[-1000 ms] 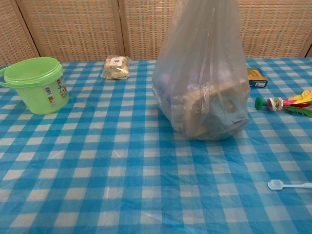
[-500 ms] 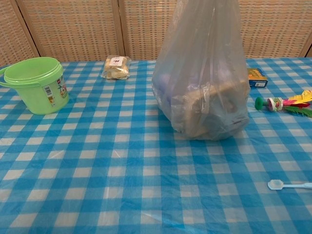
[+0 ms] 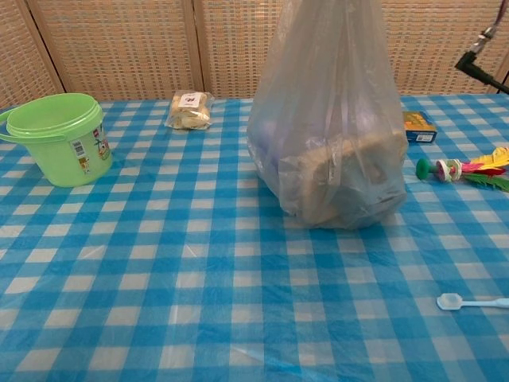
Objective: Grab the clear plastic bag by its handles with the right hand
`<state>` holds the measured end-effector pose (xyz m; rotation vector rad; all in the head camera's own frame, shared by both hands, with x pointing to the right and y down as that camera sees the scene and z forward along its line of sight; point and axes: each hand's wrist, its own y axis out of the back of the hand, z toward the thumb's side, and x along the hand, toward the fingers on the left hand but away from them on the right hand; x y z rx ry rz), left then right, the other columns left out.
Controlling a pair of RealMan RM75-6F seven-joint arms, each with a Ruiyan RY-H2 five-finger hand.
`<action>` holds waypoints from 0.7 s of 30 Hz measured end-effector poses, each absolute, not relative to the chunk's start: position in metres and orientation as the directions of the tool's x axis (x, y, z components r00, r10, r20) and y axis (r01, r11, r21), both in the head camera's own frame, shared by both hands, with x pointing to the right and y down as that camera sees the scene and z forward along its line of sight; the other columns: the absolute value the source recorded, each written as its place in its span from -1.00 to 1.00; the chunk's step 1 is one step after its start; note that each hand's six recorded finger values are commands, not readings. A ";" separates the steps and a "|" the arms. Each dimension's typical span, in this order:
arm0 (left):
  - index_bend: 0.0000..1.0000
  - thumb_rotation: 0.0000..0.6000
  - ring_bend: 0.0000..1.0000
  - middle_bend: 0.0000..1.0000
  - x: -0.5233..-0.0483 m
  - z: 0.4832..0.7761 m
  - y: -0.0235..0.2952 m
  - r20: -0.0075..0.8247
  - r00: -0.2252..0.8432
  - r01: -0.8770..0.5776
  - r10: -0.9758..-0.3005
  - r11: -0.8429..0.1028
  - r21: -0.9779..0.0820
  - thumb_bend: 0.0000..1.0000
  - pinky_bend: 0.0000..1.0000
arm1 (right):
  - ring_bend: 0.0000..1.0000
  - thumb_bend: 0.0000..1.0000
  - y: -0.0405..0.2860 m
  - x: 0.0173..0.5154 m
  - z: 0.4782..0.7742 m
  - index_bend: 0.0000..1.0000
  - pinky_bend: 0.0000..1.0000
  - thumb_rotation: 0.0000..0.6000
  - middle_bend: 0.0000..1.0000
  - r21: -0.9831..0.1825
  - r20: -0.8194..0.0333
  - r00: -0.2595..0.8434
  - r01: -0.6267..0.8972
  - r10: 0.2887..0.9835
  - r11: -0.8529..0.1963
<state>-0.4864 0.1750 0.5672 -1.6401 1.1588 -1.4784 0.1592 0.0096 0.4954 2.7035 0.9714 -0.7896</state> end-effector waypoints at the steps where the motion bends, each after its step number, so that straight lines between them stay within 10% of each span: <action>1: -1.00 1.00 -1.00 -1.00 -0.487 0.567 0.175 0.419 -0.022 -0.193 -0.908 -0.408 -0.892 -1.00 -1.00 | -1.00 -1.00 0.009 0.154 0.496 -0.74 -1.00 1.00 -0.76 0.003 -0.535 0.653 0.636 0.536 -0.771; 10: -1.00 1.00 -1.00 -1.00 -0.493 0.565 0.172 0.416 -0.036 -0.207 -0.909 -0.401 -0.892 -1.00 -1.00 | -0.94 -1.00 0.002 0.117 0.503 -0.73 -0.91 1.00 -0.71 0.185 -0.566 0.675 0.663 0.473 -0.725; 21: -1.00 1.00 -1.00 -1.00 -0.499 0.566 0.168 0.421 -0.047 -0.219 -0.906 -0.402 -0.889 -1.00 -1.00 | 0.16 -1.00 -0.004 0.091 0.505 -0.25 0.06 1.00 0.11 0.353 -0.600 0.684 0.692 0.414 -0.630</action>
